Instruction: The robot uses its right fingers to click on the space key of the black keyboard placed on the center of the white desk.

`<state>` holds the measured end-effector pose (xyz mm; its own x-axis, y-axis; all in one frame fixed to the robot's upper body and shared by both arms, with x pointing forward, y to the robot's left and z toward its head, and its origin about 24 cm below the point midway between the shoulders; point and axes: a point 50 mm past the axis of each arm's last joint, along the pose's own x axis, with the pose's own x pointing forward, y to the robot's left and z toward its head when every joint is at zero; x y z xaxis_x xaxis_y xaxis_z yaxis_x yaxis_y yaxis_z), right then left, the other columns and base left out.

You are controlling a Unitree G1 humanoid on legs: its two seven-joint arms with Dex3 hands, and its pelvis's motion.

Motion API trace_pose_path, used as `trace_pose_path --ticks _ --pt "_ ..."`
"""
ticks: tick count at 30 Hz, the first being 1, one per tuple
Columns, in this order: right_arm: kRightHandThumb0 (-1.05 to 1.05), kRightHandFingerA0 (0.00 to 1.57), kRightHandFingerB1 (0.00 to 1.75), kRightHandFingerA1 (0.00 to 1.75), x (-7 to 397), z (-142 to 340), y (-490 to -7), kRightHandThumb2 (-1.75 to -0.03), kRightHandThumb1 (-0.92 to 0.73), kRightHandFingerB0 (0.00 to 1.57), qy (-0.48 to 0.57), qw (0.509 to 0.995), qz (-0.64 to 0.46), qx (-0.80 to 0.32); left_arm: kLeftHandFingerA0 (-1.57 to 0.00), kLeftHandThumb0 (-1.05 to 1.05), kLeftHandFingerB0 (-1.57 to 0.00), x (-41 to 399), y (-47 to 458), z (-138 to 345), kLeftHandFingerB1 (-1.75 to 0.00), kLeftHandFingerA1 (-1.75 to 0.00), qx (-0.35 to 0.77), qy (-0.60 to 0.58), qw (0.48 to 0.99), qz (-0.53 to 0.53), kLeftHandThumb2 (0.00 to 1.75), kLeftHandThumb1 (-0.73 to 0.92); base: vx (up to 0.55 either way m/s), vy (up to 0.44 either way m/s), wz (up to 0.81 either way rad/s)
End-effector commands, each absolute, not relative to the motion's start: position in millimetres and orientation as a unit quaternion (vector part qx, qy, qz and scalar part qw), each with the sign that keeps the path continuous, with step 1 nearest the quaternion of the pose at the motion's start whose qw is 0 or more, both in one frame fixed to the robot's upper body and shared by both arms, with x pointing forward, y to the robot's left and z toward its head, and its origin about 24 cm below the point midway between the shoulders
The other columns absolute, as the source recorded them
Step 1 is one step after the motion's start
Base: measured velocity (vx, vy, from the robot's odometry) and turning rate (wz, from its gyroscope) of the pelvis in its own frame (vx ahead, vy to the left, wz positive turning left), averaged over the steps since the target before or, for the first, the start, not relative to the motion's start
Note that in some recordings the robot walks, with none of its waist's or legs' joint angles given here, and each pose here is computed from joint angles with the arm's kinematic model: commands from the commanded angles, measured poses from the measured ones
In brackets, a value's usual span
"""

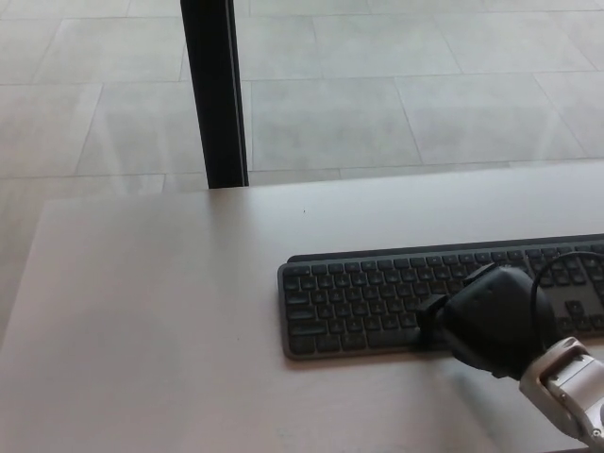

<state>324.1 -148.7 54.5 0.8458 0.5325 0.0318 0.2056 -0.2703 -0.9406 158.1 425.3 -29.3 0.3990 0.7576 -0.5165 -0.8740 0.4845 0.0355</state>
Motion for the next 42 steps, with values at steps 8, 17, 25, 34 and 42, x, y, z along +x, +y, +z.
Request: trace_pose_path --ticks 8,17,25,34,42 --pt "-0.39 0.82 0.52 1.67 317 44 -154 -0.57 -0.58 0.78 -0.242 0.539 0.166 -0.79 -0.81 -0.63 -0.65 159 435 -18 -0.59 -0.71 -0.108 0.219 0.827 0.506 0.63 0.78 0.0 0.0 0.0" --pt "-0.36 0.77 0.52 1.66 312 35 -154 -0.59 -0.61 0.75 -0.224 0.549 0.187 -0.783 -0.81 -0.63 -0.62 160 434 -18 -0.56 -0.69 -0.101 0.223 0.827 0.505 0.63 0.79 0.0 0.0 0.0" --pt "-0.34 0.77 0.49 1.65 306 30 -156 -0.59 -0.6 0.71 -0.211 0.558 0.197 -0.778 -0.81 -0.64 -0.62 160 433 -19 -0.56 -0.69 -0.097 0.228 0.829 0.501 0.63 0.79 0.0 0.0 0.0" --pt "-0.35 0.79 0.51 1.66 311 31 -165 -0.58 -0.6 0.76 -0.205 0.546 0.174 -0.794 -0.78 -0.64 -0.61 162 434 -18 -0.57 -0.69 -0.107 0.219 0.829 0.503 0.63 0.79 0.0 0.0 0.0" --pt "-0.35 0.77 0.5 1.63 312 31 -168 -0.58 -0.61 0.75 -0.193 0.546 0.175 -0.796 -0.83 -0.63 -0.63 162 433 -18 -0.57 -0.7 -0.101 0.223 0.829 0.504 0.63 0.79 0.0 0.0 0.0"
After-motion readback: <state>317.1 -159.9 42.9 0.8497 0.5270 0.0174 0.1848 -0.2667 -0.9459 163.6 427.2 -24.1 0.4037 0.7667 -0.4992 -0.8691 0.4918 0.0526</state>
